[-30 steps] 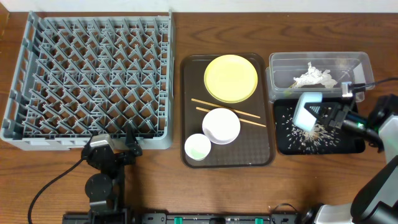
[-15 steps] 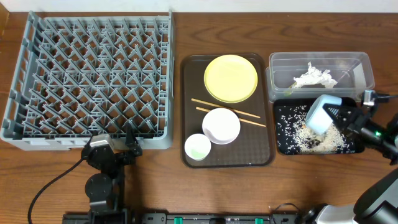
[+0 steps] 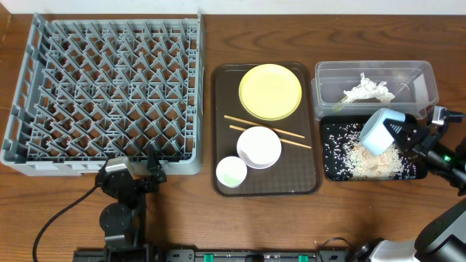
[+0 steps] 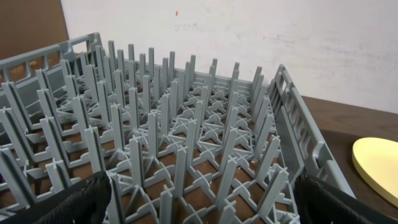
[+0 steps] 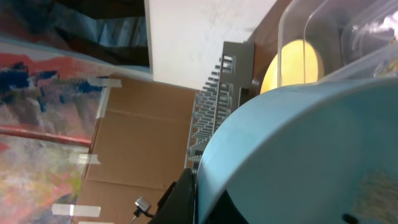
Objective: Sort waste into correct bins and load items into the dishwasher
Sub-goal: 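Return the empty blue bowl to the brown tray with right gripper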
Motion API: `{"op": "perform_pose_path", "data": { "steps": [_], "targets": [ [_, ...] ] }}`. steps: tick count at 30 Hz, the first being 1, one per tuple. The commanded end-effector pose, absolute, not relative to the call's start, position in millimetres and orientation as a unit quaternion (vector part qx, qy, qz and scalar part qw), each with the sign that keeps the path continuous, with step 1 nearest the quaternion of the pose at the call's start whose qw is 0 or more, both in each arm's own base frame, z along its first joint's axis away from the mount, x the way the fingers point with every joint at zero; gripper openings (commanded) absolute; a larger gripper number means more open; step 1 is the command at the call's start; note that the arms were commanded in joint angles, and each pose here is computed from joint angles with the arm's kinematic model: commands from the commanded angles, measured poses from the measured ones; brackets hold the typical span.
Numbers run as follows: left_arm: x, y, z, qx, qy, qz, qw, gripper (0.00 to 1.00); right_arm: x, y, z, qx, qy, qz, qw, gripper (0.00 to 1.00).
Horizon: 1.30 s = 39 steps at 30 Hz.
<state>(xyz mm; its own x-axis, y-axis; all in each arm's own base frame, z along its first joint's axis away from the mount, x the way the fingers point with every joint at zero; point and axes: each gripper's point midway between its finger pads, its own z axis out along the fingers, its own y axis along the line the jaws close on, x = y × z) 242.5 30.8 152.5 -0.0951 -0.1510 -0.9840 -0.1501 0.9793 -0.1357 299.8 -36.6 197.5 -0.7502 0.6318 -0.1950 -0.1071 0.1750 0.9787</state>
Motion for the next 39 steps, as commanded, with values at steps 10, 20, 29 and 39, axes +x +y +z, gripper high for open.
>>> {"op": "perform_pose_path", "data": {
  "steps": [10, 20, 29, 39],
  "targets": [
    [242, 33, 135, -0.103, 0.755, 0.010, 0.647, 0.95, 303, -58, 204, 0.235, 0.672, 0.635, 0.300, 0.01],
    [242, 33, 135, -0.103, 0.755, 0.010, 0.647, 0.95, 304, -58, 202, 0.227, 0.679, 0.628, 0.306, 0.01],
    [242, 33, 135, -0.103, 0.755, 0.010, 0.647, 0.95, 305, -57, 205, 0.231, 0.672, 0.637, 0.299, 0.01],
    [242, 33, 135, -0.103, 0.755, 0.010, 0.647, 0.95, 303, -31, 173, 0.174, 0.762, 0.563, 0.269, 0.01]
  ]
}}
